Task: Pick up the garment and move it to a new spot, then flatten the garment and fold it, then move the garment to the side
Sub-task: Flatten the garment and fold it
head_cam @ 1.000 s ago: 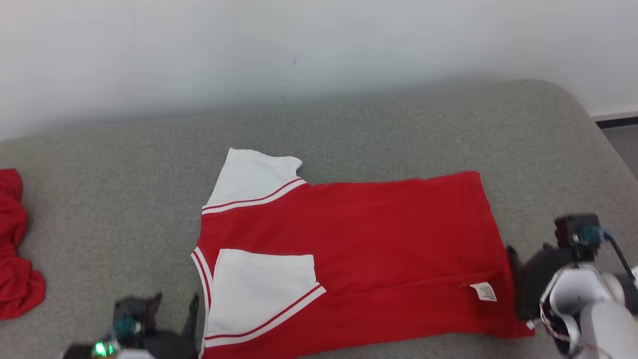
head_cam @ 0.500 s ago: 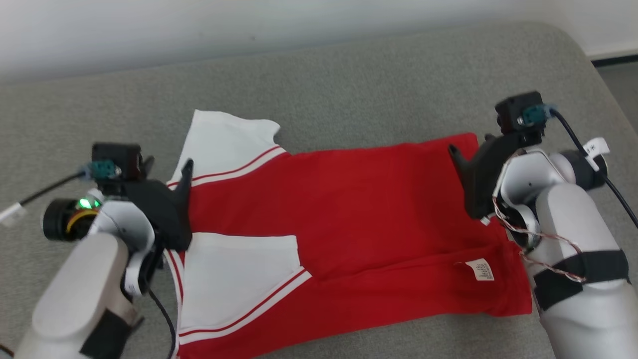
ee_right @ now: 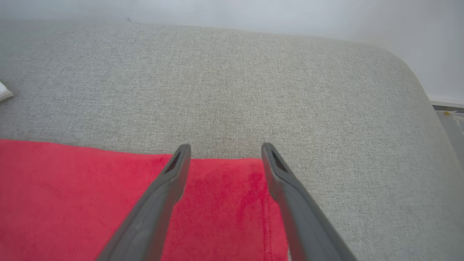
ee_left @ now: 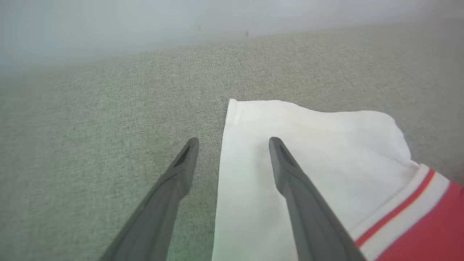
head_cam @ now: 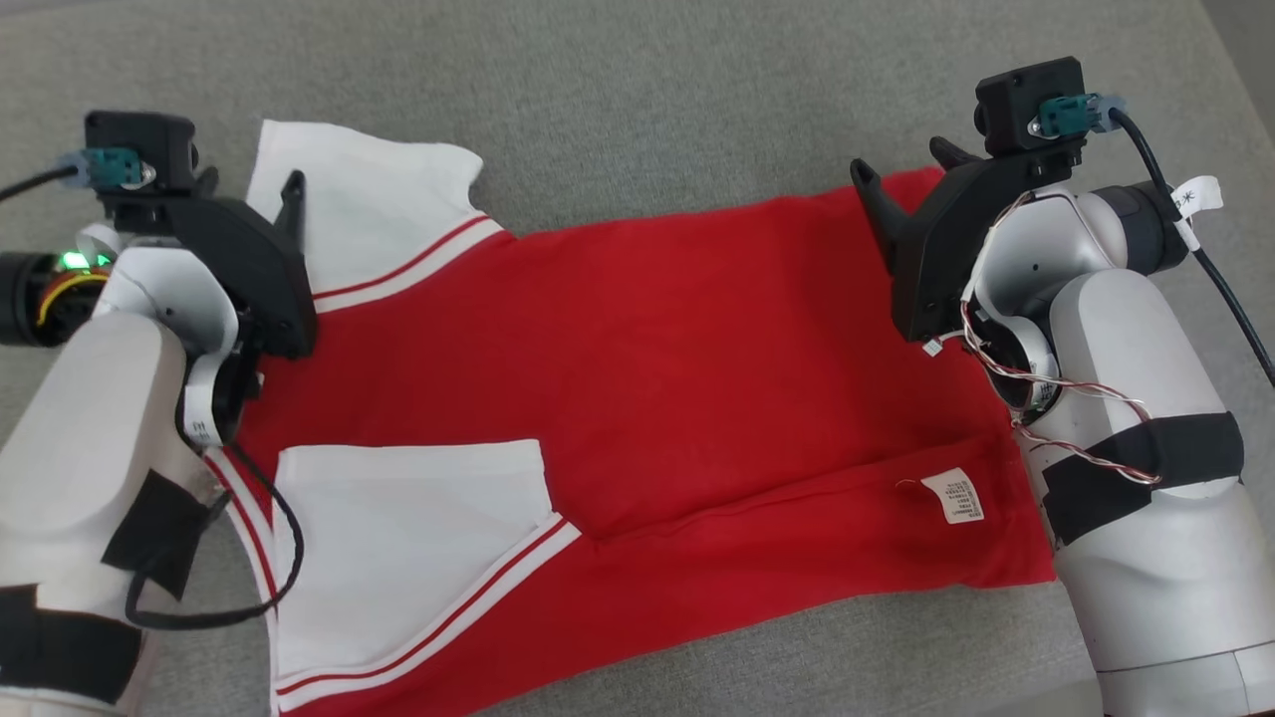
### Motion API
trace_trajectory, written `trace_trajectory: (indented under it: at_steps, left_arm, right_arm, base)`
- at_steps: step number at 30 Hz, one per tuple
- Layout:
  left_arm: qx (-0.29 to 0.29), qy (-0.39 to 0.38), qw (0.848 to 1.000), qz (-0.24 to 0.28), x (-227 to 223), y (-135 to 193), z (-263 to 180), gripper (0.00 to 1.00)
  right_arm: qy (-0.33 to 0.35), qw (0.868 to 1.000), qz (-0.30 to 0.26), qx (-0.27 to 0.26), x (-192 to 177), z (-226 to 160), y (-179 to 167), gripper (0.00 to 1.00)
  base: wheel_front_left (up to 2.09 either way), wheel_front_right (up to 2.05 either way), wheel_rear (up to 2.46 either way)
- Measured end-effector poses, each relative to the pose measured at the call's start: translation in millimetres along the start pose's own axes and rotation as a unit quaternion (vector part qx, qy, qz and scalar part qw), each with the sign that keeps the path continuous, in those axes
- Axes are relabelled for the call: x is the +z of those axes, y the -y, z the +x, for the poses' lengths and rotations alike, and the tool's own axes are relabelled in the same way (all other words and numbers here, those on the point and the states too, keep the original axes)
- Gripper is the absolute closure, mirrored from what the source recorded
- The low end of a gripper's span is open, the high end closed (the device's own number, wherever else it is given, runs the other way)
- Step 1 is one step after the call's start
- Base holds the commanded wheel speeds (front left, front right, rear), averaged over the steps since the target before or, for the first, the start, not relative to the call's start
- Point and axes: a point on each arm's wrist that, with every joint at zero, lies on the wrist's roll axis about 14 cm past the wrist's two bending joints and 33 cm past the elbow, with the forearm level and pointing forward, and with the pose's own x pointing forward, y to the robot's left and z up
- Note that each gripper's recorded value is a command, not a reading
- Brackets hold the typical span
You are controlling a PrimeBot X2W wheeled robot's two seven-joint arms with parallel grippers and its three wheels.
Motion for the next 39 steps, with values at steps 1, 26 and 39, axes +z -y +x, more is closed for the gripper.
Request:
trace_trajectory:
  at_steps: [1, 26, 39]
  left_arm:
    - [0.003, -0.002, 1.000, 0.001, -2, -1, 5, 0.00]
    - [0.002, -0.070, 0.997, -0.007, -29, -15, 36, 1.00]
    - [0.002, -0.058, 0.998, -0.013, -26, -15, 26, 1.00]
  right_arm:
    - [-0.003, 1.000, 0.000, 0.000, -3, 3, 0, 0.00]
    - [-0.074, 0.994, -0.030, -0.073, -21, 7, 53, 0.00]
    - [-0.115, 0.990, -0.046, -0.068, -48, 27, 46, 0.00]
  base:
    - [0.00, 0.00, 0.00]
    - [0.00, 0.00, 0.00]
    - [0.00, 0.00, 0.00]
